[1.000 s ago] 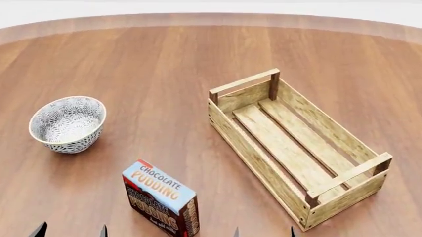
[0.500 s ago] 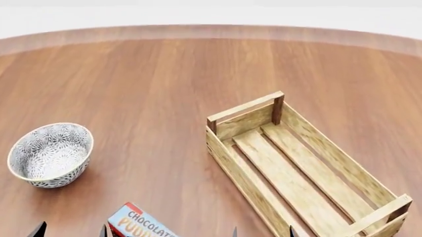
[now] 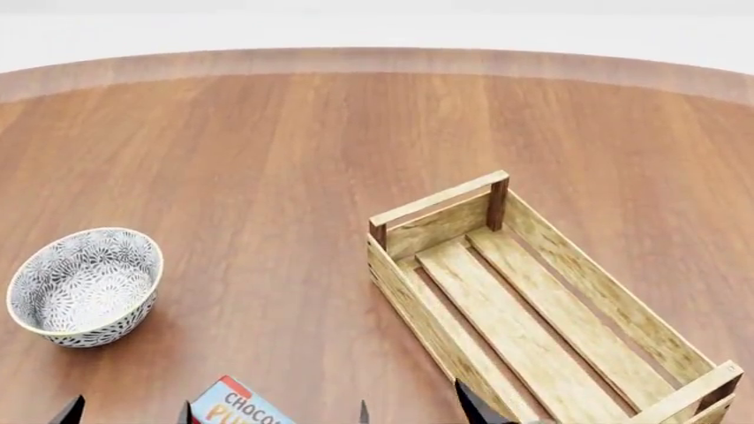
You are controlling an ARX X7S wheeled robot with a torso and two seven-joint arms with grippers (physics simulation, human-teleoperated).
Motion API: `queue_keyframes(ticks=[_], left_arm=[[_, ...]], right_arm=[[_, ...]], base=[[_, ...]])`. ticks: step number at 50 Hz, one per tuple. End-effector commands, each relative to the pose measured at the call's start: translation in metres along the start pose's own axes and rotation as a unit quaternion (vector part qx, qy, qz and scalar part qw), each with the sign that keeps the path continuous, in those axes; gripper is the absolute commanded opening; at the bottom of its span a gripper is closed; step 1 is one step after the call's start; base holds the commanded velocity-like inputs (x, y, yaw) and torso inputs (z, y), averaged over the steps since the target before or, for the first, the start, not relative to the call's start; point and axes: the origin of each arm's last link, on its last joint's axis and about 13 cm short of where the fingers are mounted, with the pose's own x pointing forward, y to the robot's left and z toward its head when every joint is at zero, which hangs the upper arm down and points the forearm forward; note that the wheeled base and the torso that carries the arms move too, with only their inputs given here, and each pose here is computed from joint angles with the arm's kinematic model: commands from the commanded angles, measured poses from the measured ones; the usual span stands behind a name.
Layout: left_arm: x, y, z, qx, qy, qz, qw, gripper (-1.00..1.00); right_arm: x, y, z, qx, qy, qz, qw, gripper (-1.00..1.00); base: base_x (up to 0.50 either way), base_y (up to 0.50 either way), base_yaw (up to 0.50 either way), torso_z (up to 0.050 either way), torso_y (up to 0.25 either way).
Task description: Pick up the chocolate pudding and put it in the tray.
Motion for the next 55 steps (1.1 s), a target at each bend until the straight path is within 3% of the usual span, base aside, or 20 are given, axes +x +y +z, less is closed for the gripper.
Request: queue_keyframes(ticks=[1,21,31,47,55], left_arm=[[0.0,0.0,-0.001,-0.003,0.003,-0.006,1.0,1.0],[0.001,0.003,-0.001,-0.008,0.002,0.003,1.0,1.0],[0.001,0.006,0.001,-0.009,-0.003,0.01,1.0,1.0],[0.002,0.007,0.003,-0.009,-0.001,0.01,1.0,1.0],[0.002,0.007,0.002,-0.009,-0.001,0.01,1.0,1.0]], right_arm=[[-0.012,-0.006,0.001,0.005,0.015,0.073,0.997,1.0],[-0.041,0.0,0.001,0.003,0.034,0.144,0.989,1.0],[-0.046,0.004,-0.015,-0.008,0.072,0.176,0.982,1.0],[-0.038,-0.001,-0.034,-0.045,0.144,0.161,0.975,1.0],[-0.032,-0.005,-0.035,-0.044,0.15,0.153,0.976,1.0]], base=[[0.0,0.0,0.0,0.0,0.0],[0.0,0.0,0.0,0.0,0.0],[0.0,0.0,0.0,0.0,0.0],[0.0,0.0,0.0,0.0,0.0],[0.0,0.0,0.0,0.0,0.0]])
